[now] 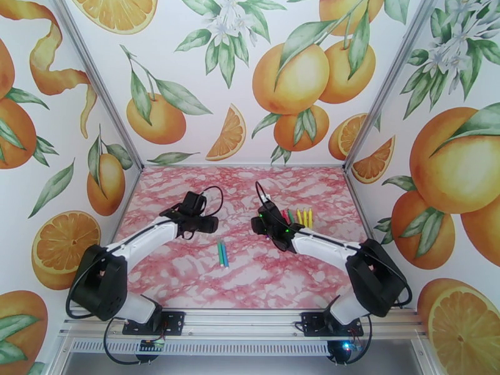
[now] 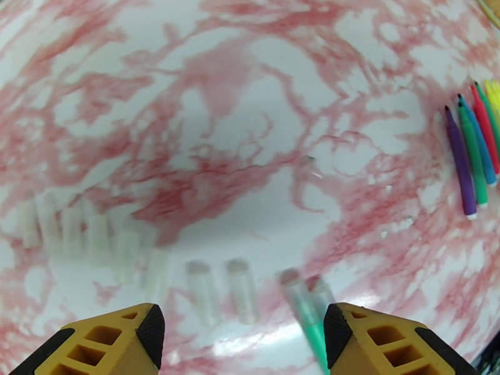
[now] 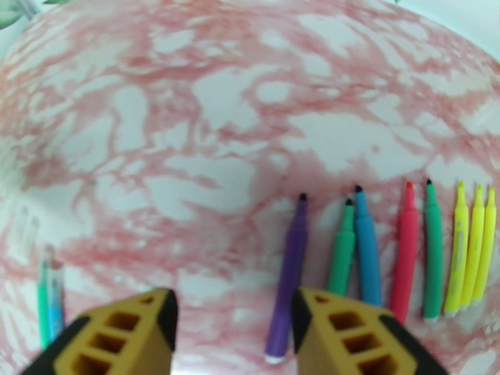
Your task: Open the pen caps
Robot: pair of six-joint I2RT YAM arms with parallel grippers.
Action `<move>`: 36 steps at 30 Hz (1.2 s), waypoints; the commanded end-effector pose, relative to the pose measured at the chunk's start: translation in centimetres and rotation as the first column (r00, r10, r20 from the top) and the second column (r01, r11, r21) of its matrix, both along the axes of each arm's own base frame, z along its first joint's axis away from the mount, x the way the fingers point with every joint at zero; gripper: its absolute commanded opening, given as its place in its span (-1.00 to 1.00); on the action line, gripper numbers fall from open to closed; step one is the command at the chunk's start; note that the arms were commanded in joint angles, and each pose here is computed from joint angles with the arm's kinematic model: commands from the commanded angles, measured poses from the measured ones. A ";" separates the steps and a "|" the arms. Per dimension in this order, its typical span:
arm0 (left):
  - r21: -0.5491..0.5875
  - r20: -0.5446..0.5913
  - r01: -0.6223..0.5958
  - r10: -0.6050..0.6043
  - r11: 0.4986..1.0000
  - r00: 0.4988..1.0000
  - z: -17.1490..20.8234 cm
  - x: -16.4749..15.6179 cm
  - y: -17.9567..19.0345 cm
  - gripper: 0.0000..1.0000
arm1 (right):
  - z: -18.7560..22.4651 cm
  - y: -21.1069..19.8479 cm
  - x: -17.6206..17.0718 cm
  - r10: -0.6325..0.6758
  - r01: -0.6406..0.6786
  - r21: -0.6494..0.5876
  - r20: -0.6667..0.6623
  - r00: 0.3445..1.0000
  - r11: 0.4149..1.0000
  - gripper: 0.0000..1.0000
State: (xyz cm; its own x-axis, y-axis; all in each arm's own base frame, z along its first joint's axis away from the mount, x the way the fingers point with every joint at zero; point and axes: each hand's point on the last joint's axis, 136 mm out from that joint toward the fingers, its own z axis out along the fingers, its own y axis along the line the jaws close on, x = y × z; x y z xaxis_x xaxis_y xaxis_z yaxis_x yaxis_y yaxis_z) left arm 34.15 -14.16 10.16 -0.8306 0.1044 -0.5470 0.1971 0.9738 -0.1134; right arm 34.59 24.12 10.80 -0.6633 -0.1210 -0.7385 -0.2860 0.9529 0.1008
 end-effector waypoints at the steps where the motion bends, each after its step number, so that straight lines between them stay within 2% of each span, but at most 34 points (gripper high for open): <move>1: -0.028 0.101 -0.035 0.038 0.999 0.994 2.1 0.8 1.3 0.49 | 0.8 1.5 -1.6 0.086 -0.086 -0.015 -0.004 0.996 0.996 0.11; 10: -0.015 0.182 -0.159 0.159 0.987 0.970 3.2 0.1 5.3 0.67 | 0.8 6.0 -5.0 0.239 -0.237 0.035 -0.059 0.969 0.971 0.11; 16: -0.030 0.196 -0.188 0.190 0.982 0.962 3.2 0.1 6.3 0.70 | -1.1 8.4 -7.1 0.307 -0.310 -0.004 -0.133 0.942 0.951 0.10; 22: -0.031 0.189 -0.211 0.213 0.977 0.959 2.8 0.3 7.0 0.70 | -2.7 11.1 -9.0 0.364 -0.368 0.012 -0.179 0.914 0.930 0.08; 36: -0.037 0.185 -0.235 0.238 0.971 0.953 2.2 0.5 7.9 0.72 | -6.7 13.0 -10.4 0.359 -0.369 0.018 -0.284 0.889 0.929 -0.02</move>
State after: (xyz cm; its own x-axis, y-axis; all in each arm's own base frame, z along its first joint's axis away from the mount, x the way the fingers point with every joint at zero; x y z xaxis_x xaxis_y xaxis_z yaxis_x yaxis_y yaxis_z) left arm 34.30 -6.37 12.14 -0.7315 -0.0697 -0.6783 -0.0076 0.9955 -0.0940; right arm 24.50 36.38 4.49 -0.7244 -0.4228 -0.5444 -0.5878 0.7915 0.1675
